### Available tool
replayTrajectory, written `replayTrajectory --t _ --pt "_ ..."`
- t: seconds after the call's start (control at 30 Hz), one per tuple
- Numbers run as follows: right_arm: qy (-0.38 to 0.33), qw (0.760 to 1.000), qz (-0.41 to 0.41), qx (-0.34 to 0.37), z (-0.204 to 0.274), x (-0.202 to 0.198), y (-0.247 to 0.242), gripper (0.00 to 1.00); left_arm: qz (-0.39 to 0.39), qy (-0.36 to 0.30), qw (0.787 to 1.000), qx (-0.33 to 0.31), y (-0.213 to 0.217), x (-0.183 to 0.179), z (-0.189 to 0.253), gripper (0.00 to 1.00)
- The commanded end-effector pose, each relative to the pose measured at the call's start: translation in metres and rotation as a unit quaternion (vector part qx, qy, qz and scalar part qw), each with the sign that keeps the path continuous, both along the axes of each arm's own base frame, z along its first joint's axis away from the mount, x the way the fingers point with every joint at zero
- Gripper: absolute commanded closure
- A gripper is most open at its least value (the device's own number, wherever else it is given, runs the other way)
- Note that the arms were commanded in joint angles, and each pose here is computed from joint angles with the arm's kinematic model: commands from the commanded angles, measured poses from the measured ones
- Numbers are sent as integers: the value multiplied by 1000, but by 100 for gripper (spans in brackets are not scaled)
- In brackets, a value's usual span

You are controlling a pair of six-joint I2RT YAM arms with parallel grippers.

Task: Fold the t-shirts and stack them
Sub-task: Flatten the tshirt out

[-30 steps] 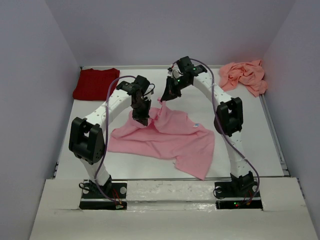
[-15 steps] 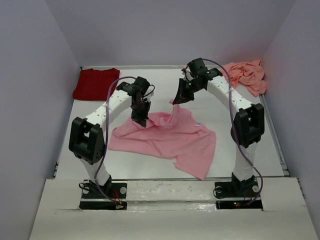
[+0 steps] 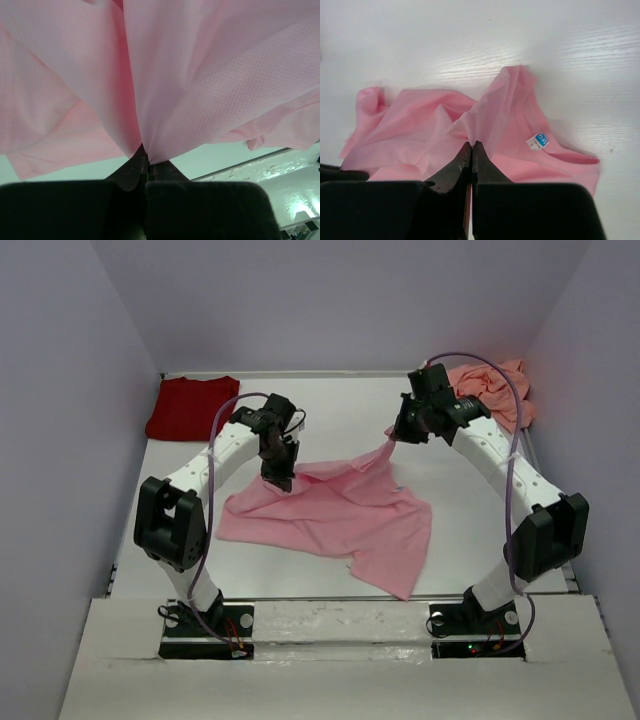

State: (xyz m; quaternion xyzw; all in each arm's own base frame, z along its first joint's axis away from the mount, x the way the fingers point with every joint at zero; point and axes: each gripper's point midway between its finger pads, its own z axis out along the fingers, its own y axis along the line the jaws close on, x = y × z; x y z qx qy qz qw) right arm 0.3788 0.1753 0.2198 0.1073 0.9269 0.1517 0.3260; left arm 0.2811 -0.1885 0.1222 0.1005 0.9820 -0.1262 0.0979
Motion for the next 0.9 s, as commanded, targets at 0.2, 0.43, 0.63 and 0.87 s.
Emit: replayTrajectory --t 0.2,0.43,0.63,0.87 --pt "-95 991 -72 -54 -10 88 -9 100 18 -70 997 2 13 68 20 100" --pt "-135 984 -70 -93 -6 141 -3 100 60 -98 993 14 42 138 14 100" --pt "-158 972 -114 -132 6 161 -30 100 66 -122 990 -6 38 171 6 100" --pt "-190 961 -140 -142 30 176 -48 100 70 -162 982 -69 14 200 23 100"
